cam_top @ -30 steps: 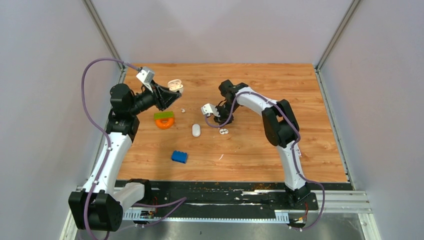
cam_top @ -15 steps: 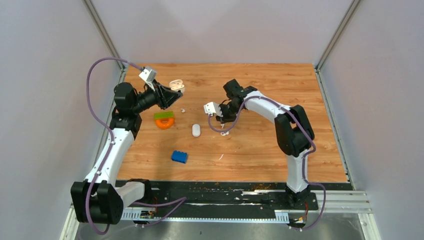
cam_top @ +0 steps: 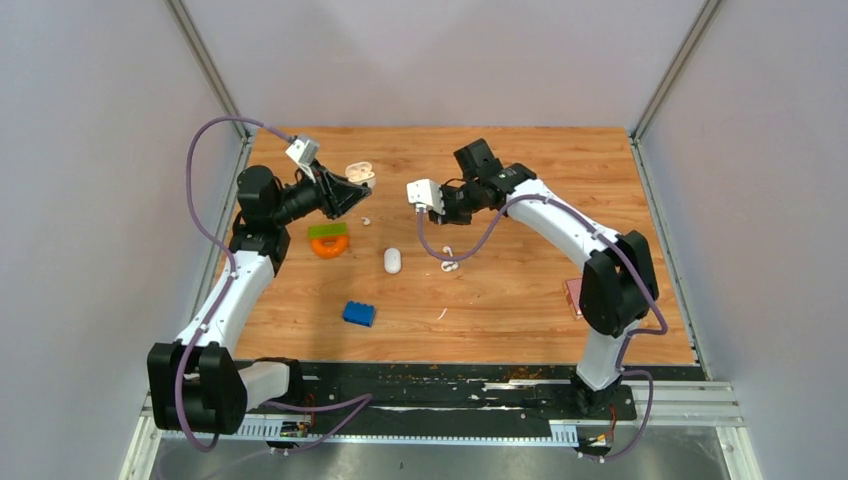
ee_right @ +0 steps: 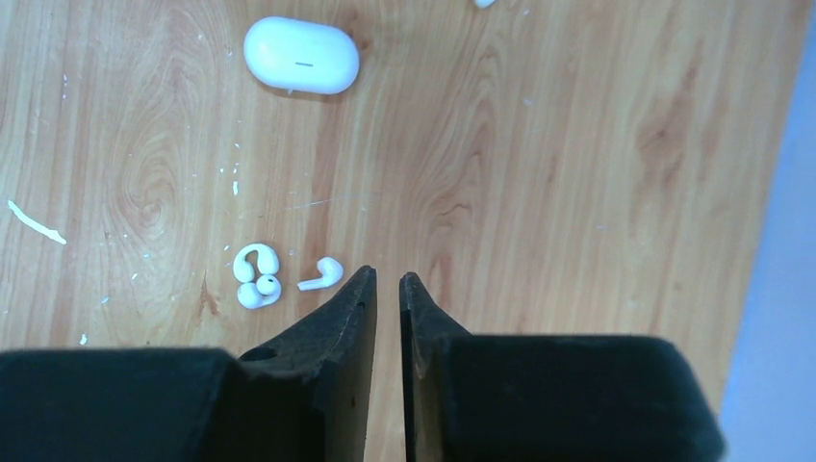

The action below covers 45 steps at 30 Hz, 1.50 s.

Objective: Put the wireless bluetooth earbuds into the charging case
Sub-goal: Pick up the earbud from the center of the board.

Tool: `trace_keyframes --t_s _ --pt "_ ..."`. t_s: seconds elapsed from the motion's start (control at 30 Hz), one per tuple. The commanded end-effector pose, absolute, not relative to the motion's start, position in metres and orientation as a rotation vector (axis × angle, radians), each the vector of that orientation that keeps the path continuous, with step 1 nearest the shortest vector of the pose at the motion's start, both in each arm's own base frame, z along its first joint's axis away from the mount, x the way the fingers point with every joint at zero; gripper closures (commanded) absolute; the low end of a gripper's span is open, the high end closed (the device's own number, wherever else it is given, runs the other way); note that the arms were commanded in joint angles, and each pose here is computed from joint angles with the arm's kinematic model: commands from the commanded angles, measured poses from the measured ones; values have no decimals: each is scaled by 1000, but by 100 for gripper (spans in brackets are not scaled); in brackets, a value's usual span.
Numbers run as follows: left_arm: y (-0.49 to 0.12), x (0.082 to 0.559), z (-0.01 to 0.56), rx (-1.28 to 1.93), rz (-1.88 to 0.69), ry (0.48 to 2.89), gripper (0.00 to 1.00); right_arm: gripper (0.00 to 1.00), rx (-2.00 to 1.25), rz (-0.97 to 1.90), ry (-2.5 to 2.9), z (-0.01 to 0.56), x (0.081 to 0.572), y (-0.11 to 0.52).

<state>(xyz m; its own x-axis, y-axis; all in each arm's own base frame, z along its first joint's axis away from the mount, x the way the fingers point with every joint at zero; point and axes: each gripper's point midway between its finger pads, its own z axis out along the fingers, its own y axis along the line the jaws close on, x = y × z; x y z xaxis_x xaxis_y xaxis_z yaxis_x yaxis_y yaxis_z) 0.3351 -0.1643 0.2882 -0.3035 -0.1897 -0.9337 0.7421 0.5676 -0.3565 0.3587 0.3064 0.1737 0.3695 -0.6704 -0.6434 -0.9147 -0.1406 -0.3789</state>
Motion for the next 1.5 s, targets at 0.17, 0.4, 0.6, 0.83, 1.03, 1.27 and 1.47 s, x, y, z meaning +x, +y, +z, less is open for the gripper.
trace_keyframes --t_s 0.17,0.4,0.6,0.83,1.03,1.27,1.47 --pt "-164 325 313 517 -954 1564 93 75 -1731 382 1960 106 371 316" --pt "-164 319 315 513 -949 1555 93 56 -1524 226 2253 93 372 319" --pt "-163 317 318 505 -948 1538 93 56 -1288 15 2422 78 383 306" --pt "-163 311 318 502 -949 1529 93 52 -1129 -79 2563 55 382 295" --pt "-162 308 316 503 -943 1528 93 54 -1098 -101 2611 39 380 294" --pt "-162 306 315 499 -943 1533 93 57 -1083 -116 2680 26 367 285" --pt "-161 307 314 495 -940 1533 93 64 -1088 -96 2734 18 355 280"
